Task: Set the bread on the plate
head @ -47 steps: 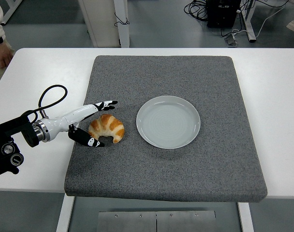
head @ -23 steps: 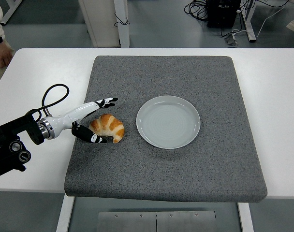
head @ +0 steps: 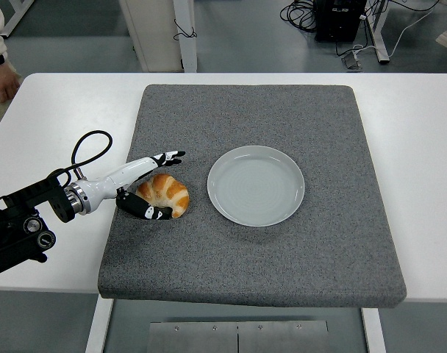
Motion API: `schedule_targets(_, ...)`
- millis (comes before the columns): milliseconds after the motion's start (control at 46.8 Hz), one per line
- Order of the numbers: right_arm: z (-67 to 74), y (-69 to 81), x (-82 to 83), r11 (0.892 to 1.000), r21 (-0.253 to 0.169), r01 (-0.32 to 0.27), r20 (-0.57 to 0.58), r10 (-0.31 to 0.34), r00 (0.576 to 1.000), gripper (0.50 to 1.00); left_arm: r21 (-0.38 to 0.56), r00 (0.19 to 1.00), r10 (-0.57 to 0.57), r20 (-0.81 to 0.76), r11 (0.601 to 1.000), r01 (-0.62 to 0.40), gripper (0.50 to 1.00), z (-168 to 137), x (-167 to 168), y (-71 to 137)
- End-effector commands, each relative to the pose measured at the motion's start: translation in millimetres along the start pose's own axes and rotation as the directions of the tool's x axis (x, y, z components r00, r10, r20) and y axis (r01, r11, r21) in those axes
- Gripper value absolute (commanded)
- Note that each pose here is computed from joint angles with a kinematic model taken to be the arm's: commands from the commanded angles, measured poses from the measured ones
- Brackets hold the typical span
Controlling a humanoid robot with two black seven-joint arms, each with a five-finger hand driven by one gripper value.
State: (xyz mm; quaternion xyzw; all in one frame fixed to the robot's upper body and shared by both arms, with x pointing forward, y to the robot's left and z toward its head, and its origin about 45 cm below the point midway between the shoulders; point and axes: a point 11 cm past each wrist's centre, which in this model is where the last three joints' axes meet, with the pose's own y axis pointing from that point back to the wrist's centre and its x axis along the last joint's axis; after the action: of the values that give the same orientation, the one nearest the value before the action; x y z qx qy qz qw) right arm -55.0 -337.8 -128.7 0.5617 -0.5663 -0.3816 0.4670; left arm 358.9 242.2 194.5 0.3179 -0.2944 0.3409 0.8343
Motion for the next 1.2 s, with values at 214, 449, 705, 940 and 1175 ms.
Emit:
schedule_targets(214,0.1,0.0,0.0,1.0,-0.001,0.0,0.0,0.0,1.0,1.0,0.005,1.0,0.002,0.002,1.0,-0.002,0.854,-2,0,1)
schedule_targets(449,0.0,0.0,0.0,1.0,0.0,0.0,0.0,0.0,1.0,1.0,0.013,1.0,-0.001,-0.011,1.0,0.001,0.743,-5,-4,2)
schedule_targets(705,0.1,0.0,0.0,1.0,-0.001,0.0,0.0,0.0,1.0,1.0,0.009,1.0,0.021,-0.006,1.0,-0.021,0.543,-4,6,3)
schedule_targets(940,0.0,0.0,0.0,1.0,0.0,0.0,0.0,0.0,1.0,1.0,0.003,0.998,0.056,0.022,0.998,-0.056,0.5,0,29,4)
schedule_targets(1175,0.1,0.0,0.0,1.0,-0.001,0.0,0.0,0.0,1.0,1.0,-0.017,0.996,0.079,0.034,0.997,-0.079,0.5,8,44,2)
